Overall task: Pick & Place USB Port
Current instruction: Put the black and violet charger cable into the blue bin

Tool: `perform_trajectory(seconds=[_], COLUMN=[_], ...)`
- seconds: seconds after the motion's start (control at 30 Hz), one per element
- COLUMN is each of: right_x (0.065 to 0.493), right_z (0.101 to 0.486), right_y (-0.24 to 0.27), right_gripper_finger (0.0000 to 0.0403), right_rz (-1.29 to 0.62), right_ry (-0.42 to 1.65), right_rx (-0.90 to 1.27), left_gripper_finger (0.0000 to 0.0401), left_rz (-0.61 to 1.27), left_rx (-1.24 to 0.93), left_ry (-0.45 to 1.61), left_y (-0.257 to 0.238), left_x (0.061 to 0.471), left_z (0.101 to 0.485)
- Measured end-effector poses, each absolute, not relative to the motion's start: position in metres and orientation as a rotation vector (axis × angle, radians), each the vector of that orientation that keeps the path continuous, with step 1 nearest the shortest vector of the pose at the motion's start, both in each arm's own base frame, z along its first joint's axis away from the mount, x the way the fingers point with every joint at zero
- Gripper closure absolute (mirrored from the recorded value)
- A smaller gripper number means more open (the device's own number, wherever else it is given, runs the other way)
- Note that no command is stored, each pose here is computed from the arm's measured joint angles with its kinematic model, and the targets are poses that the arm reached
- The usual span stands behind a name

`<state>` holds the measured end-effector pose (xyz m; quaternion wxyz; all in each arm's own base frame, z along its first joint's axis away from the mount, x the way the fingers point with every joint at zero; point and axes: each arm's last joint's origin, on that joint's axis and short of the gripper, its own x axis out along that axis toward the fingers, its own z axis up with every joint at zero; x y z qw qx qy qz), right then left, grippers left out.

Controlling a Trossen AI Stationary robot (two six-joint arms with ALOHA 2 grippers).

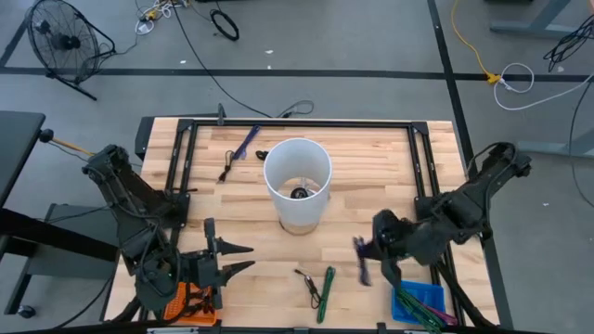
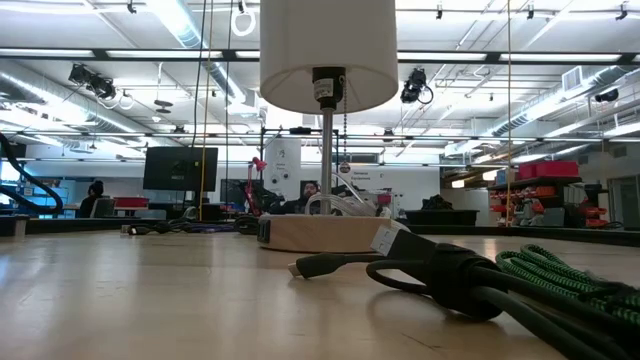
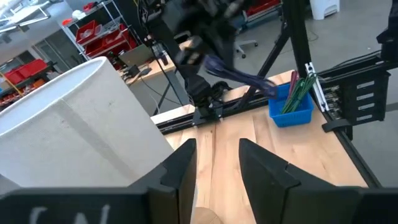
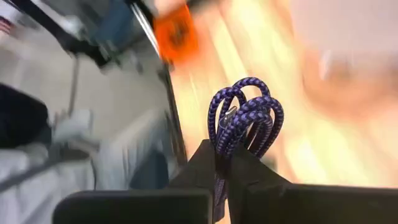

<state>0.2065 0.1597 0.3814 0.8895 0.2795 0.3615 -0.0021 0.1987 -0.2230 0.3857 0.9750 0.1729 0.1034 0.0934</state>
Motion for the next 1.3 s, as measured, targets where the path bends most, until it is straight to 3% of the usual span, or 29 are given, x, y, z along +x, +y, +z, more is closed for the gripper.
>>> perform_trajectory(seconds=[0.3, 0.6, 0.9, 1.13, 1.3], right_x=[0.19, 0.2, 0.21, 0.205, 0.208], right_z=[0.344, 0.291, 0.258, 0.241, 0.233], right_y=[0.181, 0.217, 0.23, 0.23, 0.233], right_gripper_finger=[0.0397, 0.0397, 0.0398, 0.0398, 0.0398], right_rz=[-0.21, -0.347, -0.375, -0.524, -0.51], right_ry=[1.274, 1.722, 1.837, 2.034, 2.05], right_rx=[0.86, 0.79, 0.654, 0.575, 0.56], left_gripper_finger=[0.0284, 0.0285, 0.0285, 0.0285, 0.0285], left_rz=[0.189, 0.132, 0.132, 0.133, 0.136], left_rx=[0.347, 0.325, 0.321, 0.322, 0.307], left_ry=[0.209, 0.221, 0.221, 0.225, 0.238], left_y=[-0.223, -0.224, -0.224, -0.224, -0.223], left_x=[0.199, 0.199, 0.199, 0.199, 0.198], left_z=[0.386, 0.385, 0.385, 0.384, 0.382])
